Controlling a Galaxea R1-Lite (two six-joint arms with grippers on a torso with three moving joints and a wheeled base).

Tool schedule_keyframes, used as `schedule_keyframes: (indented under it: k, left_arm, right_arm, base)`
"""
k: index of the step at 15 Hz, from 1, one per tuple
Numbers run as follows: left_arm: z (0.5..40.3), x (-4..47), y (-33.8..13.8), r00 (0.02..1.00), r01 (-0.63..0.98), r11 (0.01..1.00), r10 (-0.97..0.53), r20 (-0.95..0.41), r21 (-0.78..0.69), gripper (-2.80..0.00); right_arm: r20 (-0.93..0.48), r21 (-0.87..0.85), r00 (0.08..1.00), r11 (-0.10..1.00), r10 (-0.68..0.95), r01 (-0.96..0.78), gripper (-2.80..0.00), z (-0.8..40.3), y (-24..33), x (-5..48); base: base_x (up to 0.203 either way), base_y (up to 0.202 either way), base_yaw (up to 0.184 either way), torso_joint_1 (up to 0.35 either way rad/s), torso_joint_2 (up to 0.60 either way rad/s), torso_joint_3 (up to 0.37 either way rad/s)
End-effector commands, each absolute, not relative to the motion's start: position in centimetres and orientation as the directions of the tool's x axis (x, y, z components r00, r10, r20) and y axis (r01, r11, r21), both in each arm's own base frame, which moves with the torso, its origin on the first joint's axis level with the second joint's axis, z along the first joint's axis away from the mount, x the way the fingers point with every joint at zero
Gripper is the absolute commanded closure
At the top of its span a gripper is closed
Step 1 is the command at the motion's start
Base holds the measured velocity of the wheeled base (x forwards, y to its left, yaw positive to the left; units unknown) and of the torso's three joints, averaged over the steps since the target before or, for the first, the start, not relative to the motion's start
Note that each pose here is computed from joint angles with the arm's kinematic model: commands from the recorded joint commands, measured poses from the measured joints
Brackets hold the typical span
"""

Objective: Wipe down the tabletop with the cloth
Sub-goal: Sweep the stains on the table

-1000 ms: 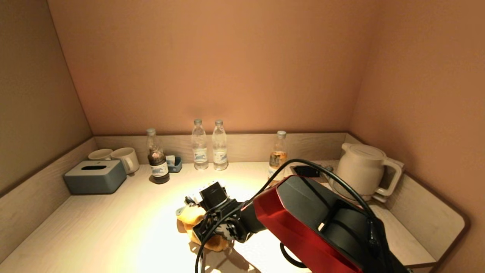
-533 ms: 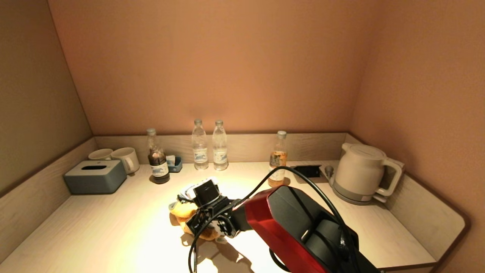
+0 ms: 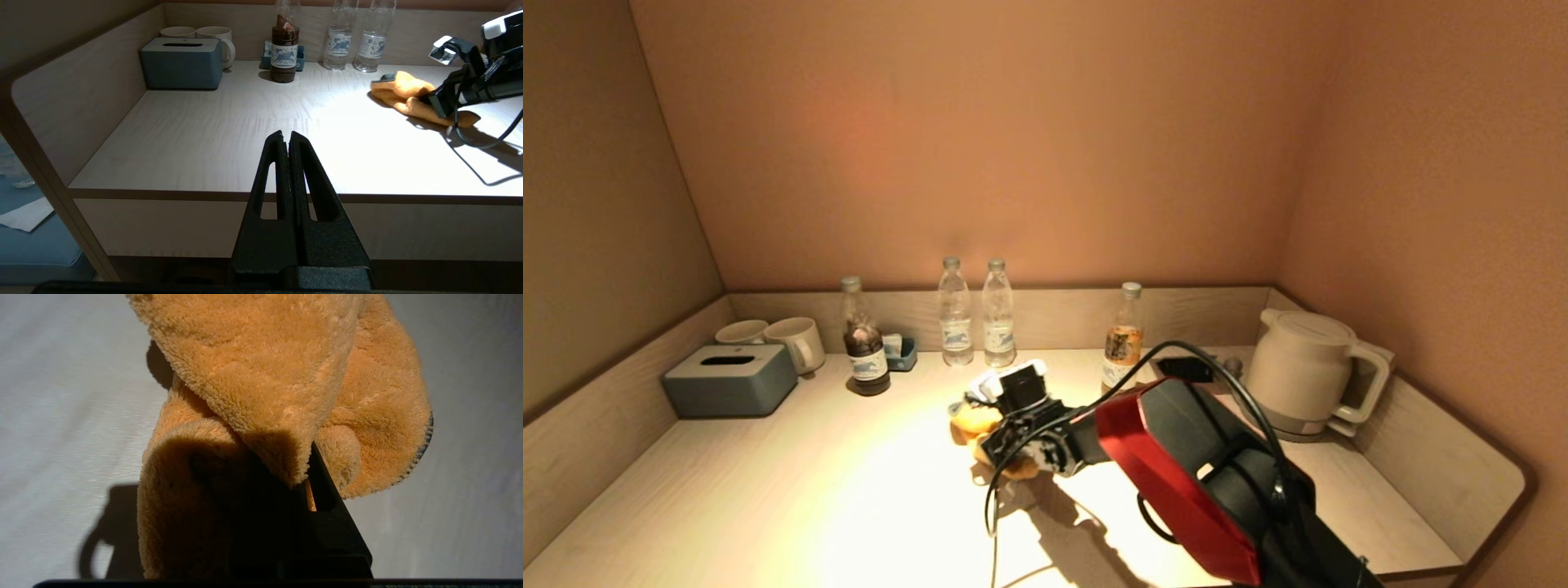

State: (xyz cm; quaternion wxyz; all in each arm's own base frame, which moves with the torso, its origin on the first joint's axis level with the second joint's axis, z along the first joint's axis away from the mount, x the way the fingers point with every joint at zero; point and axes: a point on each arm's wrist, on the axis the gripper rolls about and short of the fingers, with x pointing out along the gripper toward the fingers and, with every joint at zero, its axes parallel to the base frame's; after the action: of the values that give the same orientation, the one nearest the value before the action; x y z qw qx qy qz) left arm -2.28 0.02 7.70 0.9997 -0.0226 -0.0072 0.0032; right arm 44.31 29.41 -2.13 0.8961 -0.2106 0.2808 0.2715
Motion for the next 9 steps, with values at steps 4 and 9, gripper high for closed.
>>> schedule_keyframes:
  k: [4,9]
  left_arm:
    - [7.7,-2.3,0.0,1.000,-0.007,0.999,0.008,0.015,-0.046,0.00]
    - [7.7,-2.3,0.0,1.000,-0.007,0.999,0.008,0.015,-0.046,0.00]
  right_arm:
    - [-0.636,-0.228,0.729,0.841,0.253,-0.491,0.00,-0.4,23.9,45.8]
    - [-0.633,-0.233,0.737,0.849,0.237,-0.474,0.00,2.7,22.3,43.1]
  base:
    - [0.000,0.000,0.000,0.000,0.00,0.000]
    - [0.000,0.000,0.000,0.000,0.00,0.000]
